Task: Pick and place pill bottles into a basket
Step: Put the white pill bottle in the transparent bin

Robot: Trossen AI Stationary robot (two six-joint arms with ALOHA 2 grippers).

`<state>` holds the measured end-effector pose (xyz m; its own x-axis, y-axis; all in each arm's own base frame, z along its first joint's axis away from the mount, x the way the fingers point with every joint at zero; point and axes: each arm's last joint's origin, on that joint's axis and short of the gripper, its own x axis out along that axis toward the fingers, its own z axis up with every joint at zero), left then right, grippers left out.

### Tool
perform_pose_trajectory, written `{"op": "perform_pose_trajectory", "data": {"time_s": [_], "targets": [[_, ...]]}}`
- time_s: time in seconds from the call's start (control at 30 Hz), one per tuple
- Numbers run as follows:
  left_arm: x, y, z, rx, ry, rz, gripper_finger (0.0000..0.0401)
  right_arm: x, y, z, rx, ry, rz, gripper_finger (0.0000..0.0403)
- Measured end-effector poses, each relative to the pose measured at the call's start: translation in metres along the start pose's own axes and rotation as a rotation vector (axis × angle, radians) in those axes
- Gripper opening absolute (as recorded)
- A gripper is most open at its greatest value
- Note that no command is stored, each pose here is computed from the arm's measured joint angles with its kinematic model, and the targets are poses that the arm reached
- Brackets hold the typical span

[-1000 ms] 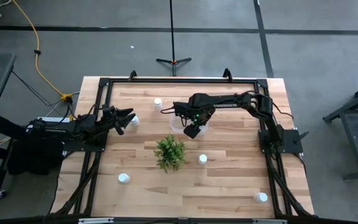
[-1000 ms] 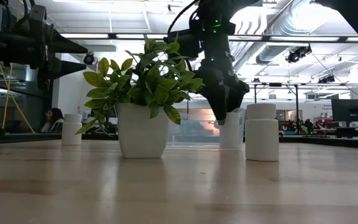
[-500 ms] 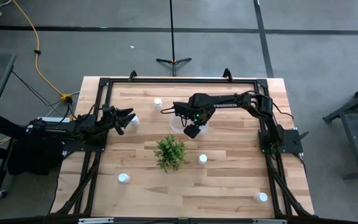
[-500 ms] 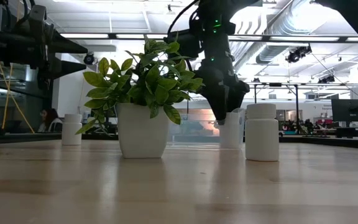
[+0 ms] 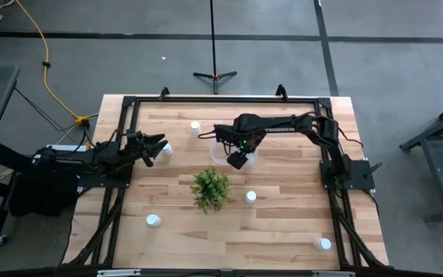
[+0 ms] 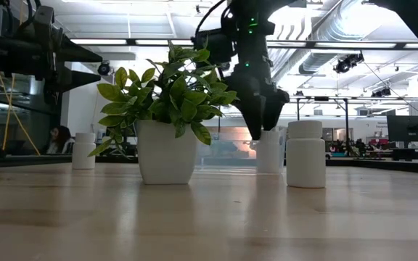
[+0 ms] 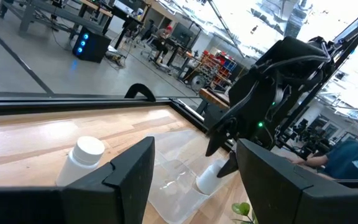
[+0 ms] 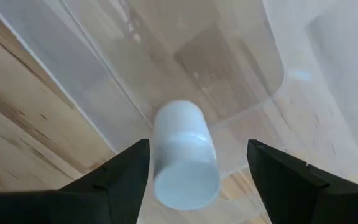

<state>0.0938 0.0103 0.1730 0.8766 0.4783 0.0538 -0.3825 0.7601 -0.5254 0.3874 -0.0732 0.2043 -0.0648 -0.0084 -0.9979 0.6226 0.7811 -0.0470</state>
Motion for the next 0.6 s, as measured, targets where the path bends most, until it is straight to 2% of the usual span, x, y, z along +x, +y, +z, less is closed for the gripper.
{"op": "perform_pose_trajectory", "data": {"time_s": [0.47,0.6], "targets": [[0.000,0.000,0.000,0.000,0.000,0.000,0.0262,-0.036,0.006,0.014,-0.017,-0.166,0.027,0.0259],[0.000,0.000,0.000,0.000,0.000,0.000,0.0262,-0.050,0.008,0.017,-0.067,-0.222,0.029,0.0259]]}}
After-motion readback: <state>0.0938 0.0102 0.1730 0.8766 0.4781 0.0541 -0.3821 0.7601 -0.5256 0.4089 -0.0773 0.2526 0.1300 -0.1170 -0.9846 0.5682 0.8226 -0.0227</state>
